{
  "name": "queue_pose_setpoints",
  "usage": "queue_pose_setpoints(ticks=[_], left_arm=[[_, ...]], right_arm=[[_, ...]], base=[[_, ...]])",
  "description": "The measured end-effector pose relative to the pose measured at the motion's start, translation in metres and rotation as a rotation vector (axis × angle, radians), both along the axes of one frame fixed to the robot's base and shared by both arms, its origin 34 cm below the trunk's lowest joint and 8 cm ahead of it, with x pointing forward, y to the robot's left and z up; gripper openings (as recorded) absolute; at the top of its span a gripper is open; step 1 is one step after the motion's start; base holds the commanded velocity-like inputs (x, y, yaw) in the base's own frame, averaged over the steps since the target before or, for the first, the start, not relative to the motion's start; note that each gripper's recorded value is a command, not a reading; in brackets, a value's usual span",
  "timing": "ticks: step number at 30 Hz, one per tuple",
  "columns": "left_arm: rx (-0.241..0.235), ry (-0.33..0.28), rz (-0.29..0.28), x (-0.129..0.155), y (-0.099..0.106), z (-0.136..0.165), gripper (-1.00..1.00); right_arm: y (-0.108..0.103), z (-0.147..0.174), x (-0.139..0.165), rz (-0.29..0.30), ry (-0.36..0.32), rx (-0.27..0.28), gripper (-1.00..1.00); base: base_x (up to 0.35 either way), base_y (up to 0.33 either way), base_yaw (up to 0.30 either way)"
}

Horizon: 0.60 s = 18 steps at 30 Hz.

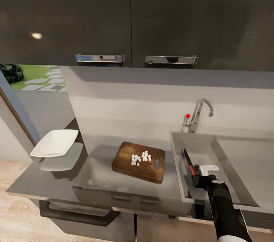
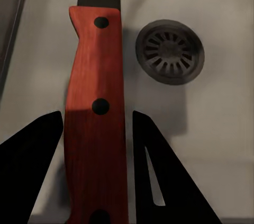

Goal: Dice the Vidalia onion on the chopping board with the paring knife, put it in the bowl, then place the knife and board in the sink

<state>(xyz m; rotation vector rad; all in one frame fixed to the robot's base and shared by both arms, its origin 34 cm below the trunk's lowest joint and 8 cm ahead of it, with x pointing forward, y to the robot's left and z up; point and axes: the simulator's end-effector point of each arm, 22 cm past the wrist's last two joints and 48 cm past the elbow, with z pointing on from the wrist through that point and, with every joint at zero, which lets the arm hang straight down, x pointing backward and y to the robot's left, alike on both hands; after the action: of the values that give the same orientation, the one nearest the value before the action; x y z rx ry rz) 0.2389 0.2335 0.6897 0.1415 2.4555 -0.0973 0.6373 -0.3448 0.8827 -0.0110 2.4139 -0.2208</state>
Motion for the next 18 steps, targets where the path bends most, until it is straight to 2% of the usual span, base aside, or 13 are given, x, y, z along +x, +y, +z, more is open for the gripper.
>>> queue_pose_setpoints(ticks=[3,9,18], left_arm=[[-0.004,-0.025,-0.001,0.005,-0.001,0.004,1.00],[-0.006,-0.022,0.000,0.004,-0.002,0.004,1.00],[-0.005,-0.003,0.001,-0.003,-0.001,0.001,1.00]], right_arm=[[0.000,-0.003,-0.001,-0.001,0.006,0.000,-1.00],[-0.001,-0.008,-0.002,-0.002,0.017,-0.001,-1.00],[-0.001,-0.016,-0.005,-0.002,0.032,0.000,-1.00]], base=[[0.000,0.000,0.000],[0.007,-0.003,0.000],[0.122,-0.099,0.000]])
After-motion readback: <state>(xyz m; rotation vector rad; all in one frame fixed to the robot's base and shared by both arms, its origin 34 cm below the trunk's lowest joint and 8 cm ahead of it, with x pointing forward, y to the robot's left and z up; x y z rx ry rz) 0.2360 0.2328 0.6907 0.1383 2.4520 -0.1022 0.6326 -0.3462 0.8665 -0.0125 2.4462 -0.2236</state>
